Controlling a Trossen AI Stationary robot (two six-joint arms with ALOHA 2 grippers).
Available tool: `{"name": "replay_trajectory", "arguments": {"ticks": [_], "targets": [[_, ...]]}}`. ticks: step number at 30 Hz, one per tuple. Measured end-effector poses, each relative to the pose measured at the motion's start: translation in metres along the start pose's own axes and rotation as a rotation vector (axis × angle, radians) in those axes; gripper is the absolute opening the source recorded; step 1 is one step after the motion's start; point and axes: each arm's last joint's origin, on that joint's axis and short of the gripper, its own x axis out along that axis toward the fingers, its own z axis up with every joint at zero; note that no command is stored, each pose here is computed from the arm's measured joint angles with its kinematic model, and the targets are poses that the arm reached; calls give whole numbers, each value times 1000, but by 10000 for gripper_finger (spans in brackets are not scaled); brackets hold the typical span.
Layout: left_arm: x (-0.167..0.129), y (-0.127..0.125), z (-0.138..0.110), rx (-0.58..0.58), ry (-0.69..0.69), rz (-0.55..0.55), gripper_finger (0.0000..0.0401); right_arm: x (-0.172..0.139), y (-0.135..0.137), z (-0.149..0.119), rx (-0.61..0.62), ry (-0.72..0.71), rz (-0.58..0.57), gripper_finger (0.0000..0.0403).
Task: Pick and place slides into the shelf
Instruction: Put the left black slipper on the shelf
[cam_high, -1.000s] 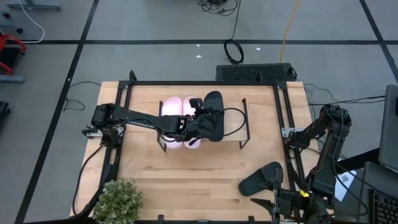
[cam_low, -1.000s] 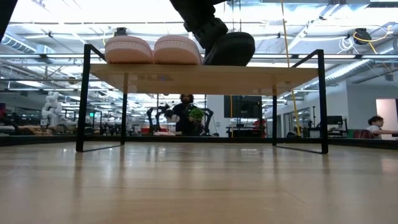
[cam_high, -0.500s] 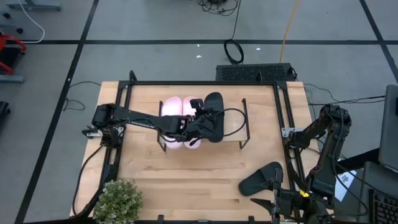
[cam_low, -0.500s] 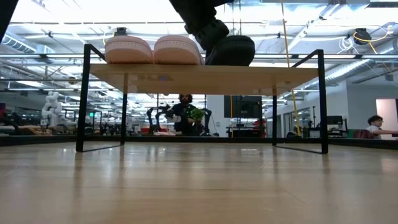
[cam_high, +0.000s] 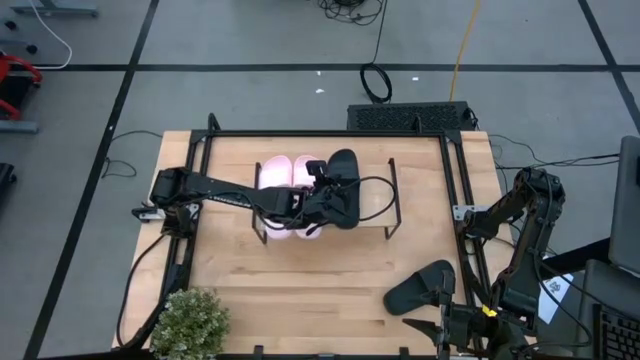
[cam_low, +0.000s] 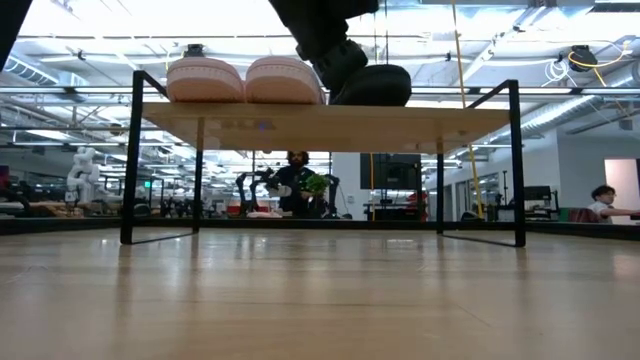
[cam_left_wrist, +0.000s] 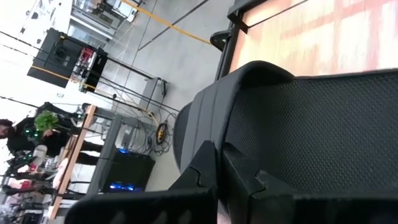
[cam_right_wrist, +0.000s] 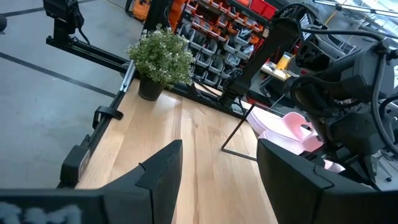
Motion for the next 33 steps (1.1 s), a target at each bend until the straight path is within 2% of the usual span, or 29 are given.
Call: {"name": "replay_trajectory", "arguments": {"ticks": [27, 33], "targets": [[-1, -1, 0, 49, -4, -12, 2, 0, 0, 0, -14, 0, 0, 199], [-1, 0, 2, 47, -12, -13, 18, 0, 0, 0, -13, 0, 0, 199]]}}
